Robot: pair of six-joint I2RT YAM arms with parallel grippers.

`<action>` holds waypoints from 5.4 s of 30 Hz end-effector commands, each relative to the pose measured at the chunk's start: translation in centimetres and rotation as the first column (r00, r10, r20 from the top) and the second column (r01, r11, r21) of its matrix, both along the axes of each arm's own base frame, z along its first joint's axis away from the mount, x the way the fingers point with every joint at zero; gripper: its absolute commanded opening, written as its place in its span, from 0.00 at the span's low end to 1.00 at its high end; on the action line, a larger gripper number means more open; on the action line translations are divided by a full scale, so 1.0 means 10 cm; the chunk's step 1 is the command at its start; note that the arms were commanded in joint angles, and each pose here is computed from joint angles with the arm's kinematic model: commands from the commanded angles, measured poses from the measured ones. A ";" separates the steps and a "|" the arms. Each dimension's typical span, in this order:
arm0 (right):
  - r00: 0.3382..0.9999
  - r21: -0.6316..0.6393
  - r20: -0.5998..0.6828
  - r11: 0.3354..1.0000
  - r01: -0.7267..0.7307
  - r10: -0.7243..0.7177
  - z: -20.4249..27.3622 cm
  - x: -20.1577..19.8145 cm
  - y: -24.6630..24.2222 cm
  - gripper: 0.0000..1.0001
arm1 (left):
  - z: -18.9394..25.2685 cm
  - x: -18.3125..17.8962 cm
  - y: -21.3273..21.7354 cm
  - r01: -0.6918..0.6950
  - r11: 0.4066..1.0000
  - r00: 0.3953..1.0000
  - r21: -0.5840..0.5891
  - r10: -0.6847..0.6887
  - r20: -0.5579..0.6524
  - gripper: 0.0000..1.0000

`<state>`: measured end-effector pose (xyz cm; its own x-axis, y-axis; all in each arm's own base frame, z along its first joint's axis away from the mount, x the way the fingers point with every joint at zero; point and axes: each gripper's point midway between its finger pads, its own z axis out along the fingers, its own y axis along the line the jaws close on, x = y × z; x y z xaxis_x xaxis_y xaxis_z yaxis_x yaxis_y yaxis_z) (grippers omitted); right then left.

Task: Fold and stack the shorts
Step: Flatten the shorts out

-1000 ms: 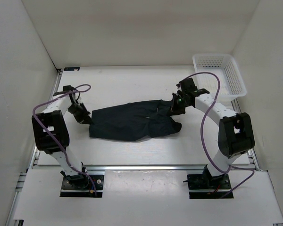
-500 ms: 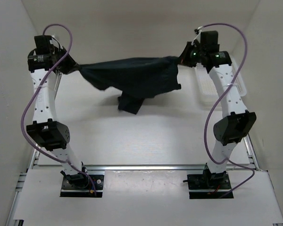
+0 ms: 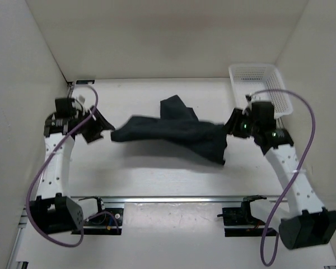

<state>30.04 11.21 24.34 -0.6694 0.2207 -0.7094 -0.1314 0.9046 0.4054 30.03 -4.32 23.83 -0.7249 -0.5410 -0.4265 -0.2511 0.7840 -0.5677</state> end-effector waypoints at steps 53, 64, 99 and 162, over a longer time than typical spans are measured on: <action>0.888 -0.046 -0.431 0.987 0.154 -0.158 -1.53 -0.49 0.21 0.00 | -1.64 0.07 -0.94 0.242 0.970 0.876 0.034 -0.203 -0.438 0.10; 0.953 -0.095 -0.268 0.988 0.120 -0.141 -0.76 0.04 0.22 0.00 | -1.17 0.47 -0.54 0.183 0.962 0.927 0.205 -0.099 -0.362 0.10; 0.891 -0.147 -0.406 0.977 0.155 -0.203 -1.42 -0.84 -0.09 0.00 | -1.54 -0.20 -0.71 0.315 0.906 0.867 0.284 -0.154 -0.474 0.63; 0.893 -0.158 -0.400 0.976 0.152 -0.204 -1.40 -0.79 -0.10 0.00 | -1.79 -0.23 -0.69 0.346 0.927 0.822 0.146 -0.225 -0.523 0.10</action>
